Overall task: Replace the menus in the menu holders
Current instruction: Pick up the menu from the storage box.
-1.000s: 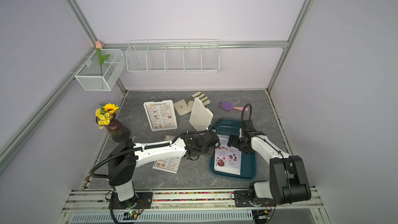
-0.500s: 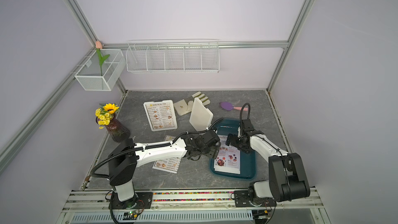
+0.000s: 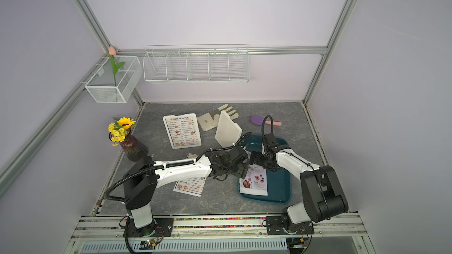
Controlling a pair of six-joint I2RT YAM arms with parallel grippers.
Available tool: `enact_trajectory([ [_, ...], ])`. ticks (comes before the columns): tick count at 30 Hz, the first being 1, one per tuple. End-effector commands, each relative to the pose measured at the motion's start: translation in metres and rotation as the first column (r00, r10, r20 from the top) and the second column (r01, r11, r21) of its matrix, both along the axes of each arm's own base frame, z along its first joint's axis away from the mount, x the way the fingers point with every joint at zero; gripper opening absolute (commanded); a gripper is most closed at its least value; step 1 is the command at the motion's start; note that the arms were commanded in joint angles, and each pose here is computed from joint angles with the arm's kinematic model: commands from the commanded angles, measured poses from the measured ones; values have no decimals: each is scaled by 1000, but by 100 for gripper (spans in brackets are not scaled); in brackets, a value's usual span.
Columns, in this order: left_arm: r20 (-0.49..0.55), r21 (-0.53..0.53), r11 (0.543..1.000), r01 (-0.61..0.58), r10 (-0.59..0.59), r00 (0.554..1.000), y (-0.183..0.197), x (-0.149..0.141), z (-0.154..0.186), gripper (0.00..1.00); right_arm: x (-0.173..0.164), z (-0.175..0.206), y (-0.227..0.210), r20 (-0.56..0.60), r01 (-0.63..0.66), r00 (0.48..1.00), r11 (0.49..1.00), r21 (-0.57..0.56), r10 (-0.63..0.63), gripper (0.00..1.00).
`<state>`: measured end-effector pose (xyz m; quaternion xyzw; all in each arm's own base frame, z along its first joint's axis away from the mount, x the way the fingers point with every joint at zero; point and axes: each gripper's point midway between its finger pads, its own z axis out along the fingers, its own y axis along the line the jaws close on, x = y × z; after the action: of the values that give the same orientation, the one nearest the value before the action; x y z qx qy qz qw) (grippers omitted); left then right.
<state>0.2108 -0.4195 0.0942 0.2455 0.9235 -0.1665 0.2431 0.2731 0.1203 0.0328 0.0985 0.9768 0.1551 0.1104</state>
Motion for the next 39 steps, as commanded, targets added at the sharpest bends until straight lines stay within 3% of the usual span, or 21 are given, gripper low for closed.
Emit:
enact_trajectory([
  [1, 11, 31, 998, -48, 48, 999, 8, 8, -9, 76, -41, -27, 7, -183, 7, 983, 999, 42, 1, 100],
  [9, 16, 61, 997, -56, 55, 998, 8, 12, -17, 71, -38, -14, 20, -166, 11, 986, 992, 122, 10, 99],
  [14, 17, 72, 996, -49, 48, 999, 6, 13, -22, 71, -40, -16, 18, -173, 11, 985, 993, 116, 10, 99],
  [22, 68, 113, 991, -74, 67, 995, 18, 19, -13, 55, -41, -22, 11, -184, 8, 983, 997, 78, 6, 99],
  [32, 100, 104, 992, -66, 56, 993, 24, 20, 9, 54, -37, -27, -3, -187, 26, 982, 998, 53, -16, 100],
  [39, 83, 96, 994, -50, 42, 996, 23, 17, 7, 43, -37, -27, -11, -185, 38, 982, 998, 47, -29, 100],
])
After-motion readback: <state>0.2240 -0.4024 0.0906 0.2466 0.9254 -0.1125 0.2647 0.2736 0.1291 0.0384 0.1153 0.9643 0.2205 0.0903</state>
